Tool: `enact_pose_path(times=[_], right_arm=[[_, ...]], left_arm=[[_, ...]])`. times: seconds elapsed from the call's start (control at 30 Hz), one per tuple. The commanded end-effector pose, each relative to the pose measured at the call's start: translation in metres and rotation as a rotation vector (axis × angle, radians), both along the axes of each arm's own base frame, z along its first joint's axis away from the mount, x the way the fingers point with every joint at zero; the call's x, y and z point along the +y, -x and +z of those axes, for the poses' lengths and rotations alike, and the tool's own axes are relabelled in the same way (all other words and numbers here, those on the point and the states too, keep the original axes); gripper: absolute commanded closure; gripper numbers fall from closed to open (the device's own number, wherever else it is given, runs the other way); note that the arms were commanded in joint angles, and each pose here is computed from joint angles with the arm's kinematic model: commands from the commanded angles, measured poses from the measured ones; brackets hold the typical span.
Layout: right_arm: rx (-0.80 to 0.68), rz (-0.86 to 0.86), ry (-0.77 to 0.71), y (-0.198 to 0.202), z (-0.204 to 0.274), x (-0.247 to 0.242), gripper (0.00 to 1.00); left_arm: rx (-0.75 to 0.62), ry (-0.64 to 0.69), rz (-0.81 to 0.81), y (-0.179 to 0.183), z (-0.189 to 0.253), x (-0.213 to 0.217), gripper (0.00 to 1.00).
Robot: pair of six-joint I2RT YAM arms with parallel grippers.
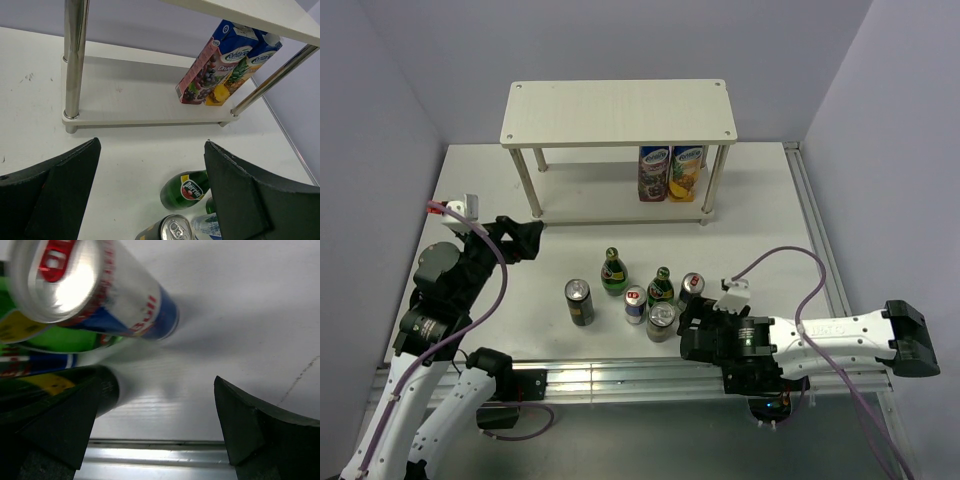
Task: Place and organize the beverage onto the shelf
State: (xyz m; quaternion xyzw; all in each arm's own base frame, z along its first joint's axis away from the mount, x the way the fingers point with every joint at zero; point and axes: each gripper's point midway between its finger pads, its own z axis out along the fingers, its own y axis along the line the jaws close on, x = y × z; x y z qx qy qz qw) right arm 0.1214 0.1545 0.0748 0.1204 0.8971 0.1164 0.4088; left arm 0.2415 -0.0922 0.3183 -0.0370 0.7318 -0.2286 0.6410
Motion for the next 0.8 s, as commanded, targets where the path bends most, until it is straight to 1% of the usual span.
enact_pose_path(times=[0.0,0.17,0.23,0.27,0.3,0.33,0.37,0.43,0.47,0.5,0.53,0.57,0.6,0.63,0.73,0.77], right_arm=[[-0.107,-0.114,-0.127,-0.020,0.002,0.007,0.00],[-0.194,-0.156,-0.105,-0.033,-0.007,0.000,0.00],[-0.224,-0.160,-0.090,-0.038,-0.008,-0.001,0.00],[-0.235,-0.164,-0.107,-0.040,-0.007,0.003,0.00],[-0.250,-0.151,-0.087,-0.042,-0.007,0.004,0.00],[-0.259,-0.161,-0.077,-0.046,-0.009,0.002,0.00],[-0.267,-0.169,-0.100,-0.050,-0.007,0.006,0.00],[-0.275,-0.170,-0.060,-0.057,-0.010,0.002,0.00],[-0.283,-0.182,-0.089,-0.062,-0.008,0.007,0.00],[-0.281,-0.152,-0.046,-0.063,-0.014,0.005,0.00],[-0.286,-0.173,-0.045,-0.070,-0.014,0.002,0.00],[-0.298,-0.186,-0.085,-0.076,-0.009,0.007,0.00],[-0.302,-0.167,-0.047,-0.078,-0.013,0.003,0.00],[-0.306,-0.191,-0.078,-0.087,-0.010,0.004,0.00],[-0.301,-0.183,-0.035,-0.095,-0.015,-0.002,0.00],[-0.317,-0.194,-0.045,-0.102,-0.012,-0.001,0.00]], left_arm=[[-0.035,-0.009,0.004,-0.001,0.008,0.001,0.09],[-0.035,-0.010,-0.002,-0.001,0.008,0.000,0.09],[-0.038,-0.009,0.000,-0.001,0.008,0.000,0.09],[-0.040,-0.008,0.000,-0.001,0.009,0.000,0.09],[-0.041,-0.010,0.001,-0.001,0.009,0.001,0.09],[-0.039,-0.010,0.000,-0.001,0.008,0.000,0.09],[-0.040,-0.010,0.000,-0.001,0.009,0.001,0.09],[-0.040,-0.010,0.000,-0.001,0.009,0.001,0.09],[-0.037,-0.011,-0.001,-0.001,0.008,0.001,0.09],[-0.041,-0.009,0.000,-0.001,0.009,0.001,0.09],[-0.041,-0.013,-0.002,-0.001,0.008,0.000,0.09],[-0.041,-0.013,-0.001,-0.001,0.009,0.001,0.09],[-0.038,-0.012,-0.002,-0.001,0.008,0.000,0.09],[-0.038,-0.012,-0.002,-0.001,0.008,0.000,0.09],[-0.035,-0.013,-0.004,-0.001,0.007,0.000,0.09],[-0.037,-0.016,-0.004,-0.002,0.007,0.000,0.09]])
